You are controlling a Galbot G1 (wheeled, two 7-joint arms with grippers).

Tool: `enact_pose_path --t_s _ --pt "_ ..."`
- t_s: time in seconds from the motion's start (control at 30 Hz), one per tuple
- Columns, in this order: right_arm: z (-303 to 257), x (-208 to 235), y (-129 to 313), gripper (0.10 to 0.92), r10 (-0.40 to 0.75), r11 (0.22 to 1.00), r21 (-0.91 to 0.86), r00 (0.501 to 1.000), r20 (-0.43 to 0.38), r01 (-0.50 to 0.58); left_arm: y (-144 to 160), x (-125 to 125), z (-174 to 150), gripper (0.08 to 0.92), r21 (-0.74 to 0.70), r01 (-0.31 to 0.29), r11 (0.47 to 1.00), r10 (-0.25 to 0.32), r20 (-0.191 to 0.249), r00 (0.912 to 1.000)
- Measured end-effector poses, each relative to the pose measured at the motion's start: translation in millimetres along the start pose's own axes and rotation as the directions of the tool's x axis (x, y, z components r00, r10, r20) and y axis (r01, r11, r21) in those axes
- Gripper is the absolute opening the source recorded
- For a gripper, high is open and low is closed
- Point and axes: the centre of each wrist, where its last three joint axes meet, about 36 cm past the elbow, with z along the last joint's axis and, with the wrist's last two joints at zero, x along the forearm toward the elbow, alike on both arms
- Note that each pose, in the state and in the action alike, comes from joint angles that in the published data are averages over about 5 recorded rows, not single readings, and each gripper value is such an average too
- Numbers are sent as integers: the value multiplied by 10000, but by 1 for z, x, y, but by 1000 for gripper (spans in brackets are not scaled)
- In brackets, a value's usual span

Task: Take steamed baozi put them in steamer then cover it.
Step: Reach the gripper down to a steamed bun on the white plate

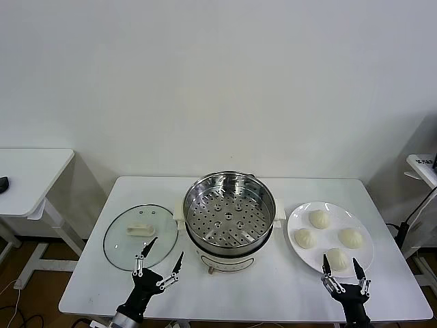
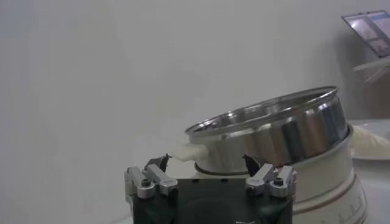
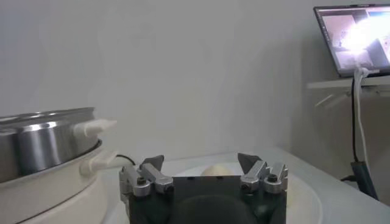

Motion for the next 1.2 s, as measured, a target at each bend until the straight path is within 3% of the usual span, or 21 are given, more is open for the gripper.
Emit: enact_pose_path --t_s 0.33,0.77,0.97,1.2 --pt "-21 -41 -18 823 556 9980 306 9984 107 -559 -1 -1 -9 823 12 78 10000 -78 253 9996" --pt "-72 -184 -46 823 823 9953 500 9963 262 -835 2 -6 -21 823 -24 310 9995 -307 635 9975" --pt "-91 -252 -57 823 -229 9932 1135 9995 -224 253 -1 -7 -25 823 61 315 9995 -319 748 9967" --pt "-118 -309 -82 823 -2664 9101 2759 9465 -1819 3092 -4 -9 -28 823 100 287 9995 -295 857 9959"
